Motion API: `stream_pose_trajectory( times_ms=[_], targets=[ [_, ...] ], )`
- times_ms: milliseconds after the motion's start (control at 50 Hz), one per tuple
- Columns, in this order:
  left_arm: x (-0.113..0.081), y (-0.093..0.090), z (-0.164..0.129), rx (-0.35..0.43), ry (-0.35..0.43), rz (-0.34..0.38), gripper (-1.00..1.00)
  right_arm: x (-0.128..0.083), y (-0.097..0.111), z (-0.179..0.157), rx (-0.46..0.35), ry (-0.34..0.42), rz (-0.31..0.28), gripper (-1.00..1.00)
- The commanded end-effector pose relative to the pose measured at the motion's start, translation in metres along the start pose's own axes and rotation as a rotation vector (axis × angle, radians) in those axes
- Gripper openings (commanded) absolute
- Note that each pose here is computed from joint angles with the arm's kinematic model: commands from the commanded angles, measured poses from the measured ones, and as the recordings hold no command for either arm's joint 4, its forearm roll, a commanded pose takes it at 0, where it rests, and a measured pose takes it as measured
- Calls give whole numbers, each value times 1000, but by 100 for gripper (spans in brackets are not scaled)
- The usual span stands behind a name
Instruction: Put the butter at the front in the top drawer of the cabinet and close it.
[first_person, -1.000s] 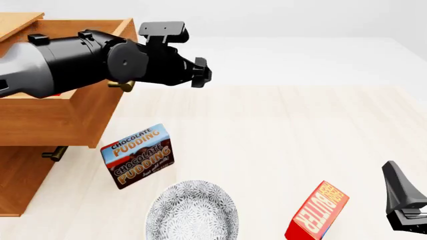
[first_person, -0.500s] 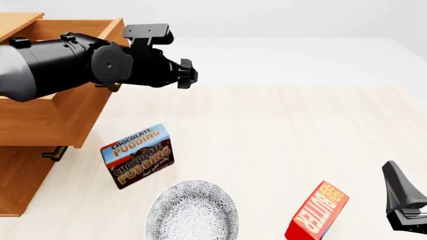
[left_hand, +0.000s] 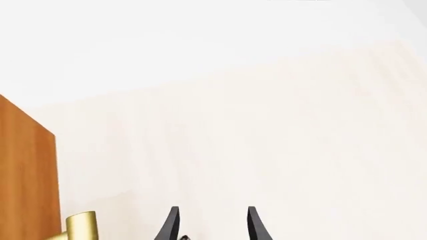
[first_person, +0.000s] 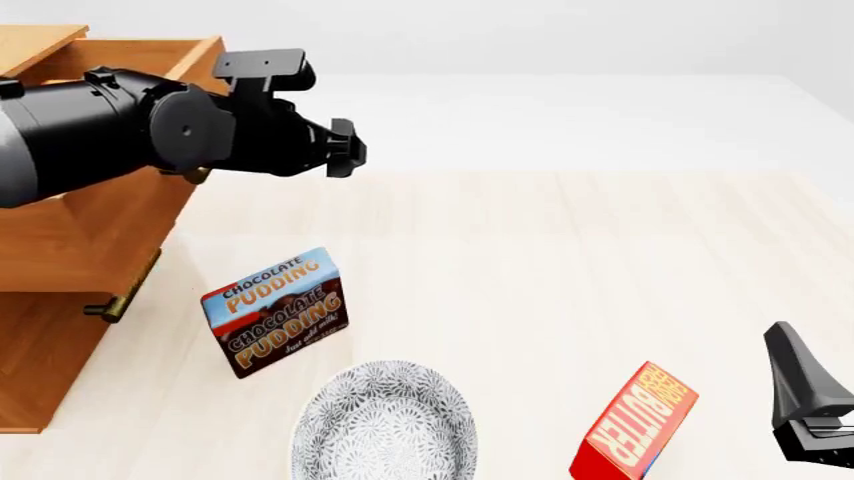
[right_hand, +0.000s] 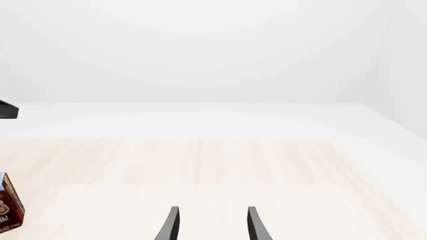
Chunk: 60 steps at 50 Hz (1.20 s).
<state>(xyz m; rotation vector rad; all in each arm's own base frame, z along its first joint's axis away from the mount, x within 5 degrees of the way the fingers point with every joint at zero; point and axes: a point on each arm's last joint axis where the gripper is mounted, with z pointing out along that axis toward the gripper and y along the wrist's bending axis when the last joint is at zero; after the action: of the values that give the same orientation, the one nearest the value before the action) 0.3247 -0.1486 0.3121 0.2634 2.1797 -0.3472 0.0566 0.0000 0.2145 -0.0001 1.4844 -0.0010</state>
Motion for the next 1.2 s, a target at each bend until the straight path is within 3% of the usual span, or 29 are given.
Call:
stream_pose_trajectory(
  times_ms=[20,760,1200],
  targets=[
    [2,14,-8,-30,-4,-28,100,0,0,0,0,0,0,100],
    [5,70,-33,-165,-32,-100,100,0,0,0,0,0,0,100],
    [21,97,-34,-234,-22,-148,100,0,0,0,0,0,0,100]
  ],
)
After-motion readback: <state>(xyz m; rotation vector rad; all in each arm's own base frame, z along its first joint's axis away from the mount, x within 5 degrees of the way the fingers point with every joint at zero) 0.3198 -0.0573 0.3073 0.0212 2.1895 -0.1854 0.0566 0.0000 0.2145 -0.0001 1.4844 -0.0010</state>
